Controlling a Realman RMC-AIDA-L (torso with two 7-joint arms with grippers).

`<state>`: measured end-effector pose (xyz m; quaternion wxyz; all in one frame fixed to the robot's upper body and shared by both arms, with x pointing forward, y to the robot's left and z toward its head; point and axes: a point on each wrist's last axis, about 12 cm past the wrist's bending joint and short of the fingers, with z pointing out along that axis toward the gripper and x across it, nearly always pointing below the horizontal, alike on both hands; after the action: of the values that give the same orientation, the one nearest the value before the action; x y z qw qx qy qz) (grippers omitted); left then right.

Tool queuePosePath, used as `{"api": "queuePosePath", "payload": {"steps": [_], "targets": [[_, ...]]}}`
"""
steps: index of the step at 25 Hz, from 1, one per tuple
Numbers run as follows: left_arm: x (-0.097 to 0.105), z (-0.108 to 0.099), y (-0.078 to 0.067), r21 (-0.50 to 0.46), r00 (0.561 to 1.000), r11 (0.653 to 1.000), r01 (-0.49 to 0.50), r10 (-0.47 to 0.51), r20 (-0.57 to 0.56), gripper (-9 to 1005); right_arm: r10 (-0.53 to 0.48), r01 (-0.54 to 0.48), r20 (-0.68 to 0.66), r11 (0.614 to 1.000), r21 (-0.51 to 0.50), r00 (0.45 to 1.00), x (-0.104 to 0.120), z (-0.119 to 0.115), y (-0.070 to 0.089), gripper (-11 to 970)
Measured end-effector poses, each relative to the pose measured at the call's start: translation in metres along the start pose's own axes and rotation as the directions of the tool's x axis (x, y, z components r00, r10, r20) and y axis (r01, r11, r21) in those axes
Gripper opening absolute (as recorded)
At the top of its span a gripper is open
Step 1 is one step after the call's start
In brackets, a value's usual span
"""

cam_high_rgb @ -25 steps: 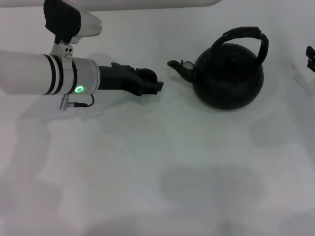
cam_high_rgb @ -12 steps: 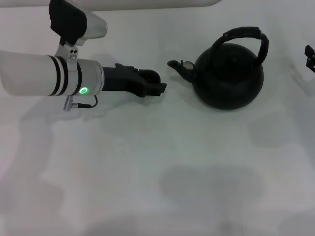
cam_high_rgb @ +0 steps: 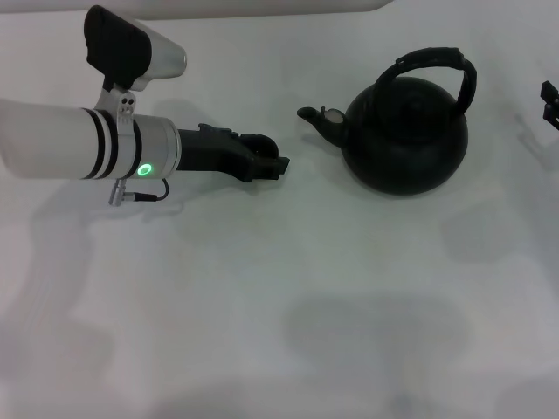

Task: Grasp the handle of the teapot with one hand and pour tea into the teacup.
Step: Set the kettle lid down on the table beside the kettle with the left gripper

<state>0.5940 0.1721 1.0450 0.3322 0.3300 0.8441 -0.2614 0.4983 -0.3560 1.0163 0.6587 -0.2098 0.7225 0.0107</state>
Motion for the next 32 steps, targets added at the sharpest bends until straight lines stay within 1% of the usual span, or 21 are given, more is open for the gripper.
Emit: {"api": "queuePosePath", "payload": {"steps": [24,32], "targets": [[-0.0028,0.0006,0.0002,-0.006,1.0,1.0,-0.022,0.022,-0.015,706,-0.001,0.001,0.002,1.0,-0.001,1.0,-0.0005,0.0009,0.0,816],[-0.0039,0.0012,-0.0011,-0.003,0.999,0.999,-0.042,0.042,-0.02,734,-0.001,0.001,0.001,1.0,-0.001,1.0,-0.0005,0.0008,0.0,815]]}}
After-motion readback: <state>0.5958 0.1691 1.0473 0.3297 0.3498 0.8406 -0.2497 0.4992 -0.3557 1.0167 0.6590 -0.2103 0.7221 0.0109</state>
